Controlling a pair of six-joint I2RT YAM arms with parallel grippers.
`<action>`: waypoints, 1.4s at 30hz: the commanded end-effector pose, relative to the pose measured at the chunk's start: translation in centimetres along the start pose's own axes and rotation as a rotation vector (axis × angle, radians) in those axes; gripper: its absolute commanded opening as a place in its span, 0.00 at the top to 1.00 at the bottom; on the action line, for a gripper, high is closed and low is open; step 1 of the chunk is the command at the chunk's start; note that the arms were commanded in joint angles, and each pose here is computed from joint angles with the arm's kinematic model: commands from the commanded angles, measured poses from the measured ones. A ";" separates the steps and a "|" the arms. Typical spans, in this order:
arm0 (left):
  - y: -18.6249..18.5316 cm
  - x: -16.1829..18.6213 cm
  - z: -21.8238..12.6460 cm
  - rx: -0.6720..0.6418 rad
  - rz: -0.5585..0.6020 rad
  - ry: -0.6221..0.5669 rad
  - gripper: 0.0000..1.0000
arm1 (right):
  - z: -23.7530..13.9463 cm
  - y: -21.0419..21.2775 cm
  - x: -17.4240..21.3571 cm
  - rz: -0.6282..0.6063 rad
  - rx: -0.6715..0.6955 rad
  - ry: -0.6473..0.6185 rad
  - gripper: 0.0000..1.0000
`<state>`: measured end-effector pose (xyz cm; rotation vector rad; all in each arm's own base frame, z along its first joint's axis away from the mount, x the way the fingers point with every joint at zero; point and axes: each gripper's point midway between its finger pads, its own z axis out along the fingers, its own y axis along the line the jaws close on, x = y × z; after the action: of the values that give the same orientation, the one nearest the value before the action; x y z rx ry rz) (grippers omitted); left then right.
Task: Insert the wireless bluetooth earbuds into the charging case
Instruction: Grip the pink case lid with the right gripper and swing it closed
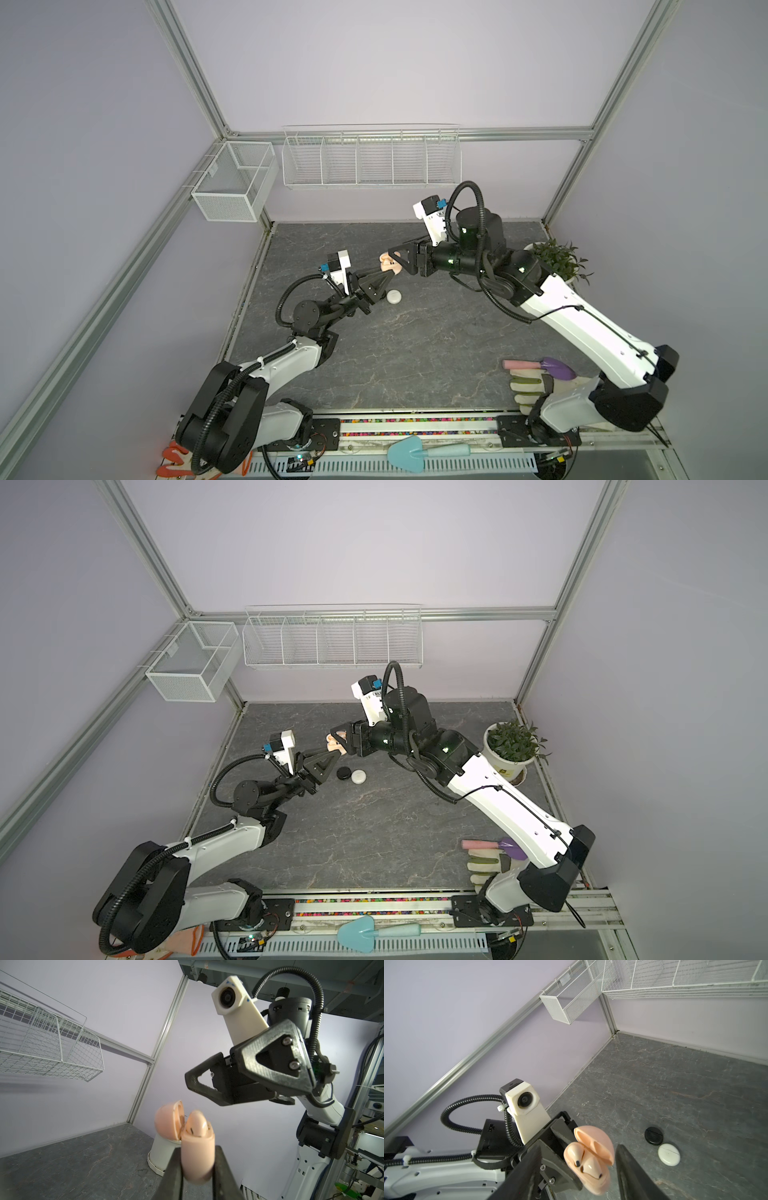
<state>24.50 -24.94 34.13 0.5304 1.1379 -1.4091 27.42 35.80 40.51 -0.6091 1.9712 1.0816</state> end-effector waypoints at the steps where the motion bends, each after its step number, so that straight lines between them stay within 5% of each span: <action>1: -1.4 1.5 0.2 0.107 0.058 0.076 1.00 | -0.1 -0.7 3.0 0.024 -0.104 0.173 0.29; 8: -2.1 2.3 0.6 0.166 0.038 0.125 1.00 | -0.2 -0.4 3.8 0.122 -0.310 0.246 0.13; 14: -2.0 2.5 0.6 0.165 0.030 0.129 1.00 | 0.7 -1.2 5.3 0.174 -0.318 0.297 0.14; 26: -0.8 2.5 0.7 0.116 0.007 0.109 1.00 | -0.3 0.7 5.1 0.201 -0.417 0.293 0.32; 42: 2.8 4.4 0.9 0.045 -0.140 0.154 1.00 | -0.7 -0.3 6.0 0.182 -0.345 0.301 0.28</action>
<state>24.43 -27.57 30.62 0.6889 1.2236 -1.5226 26.01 35.44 34.75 -0.7657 2.1675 1.5045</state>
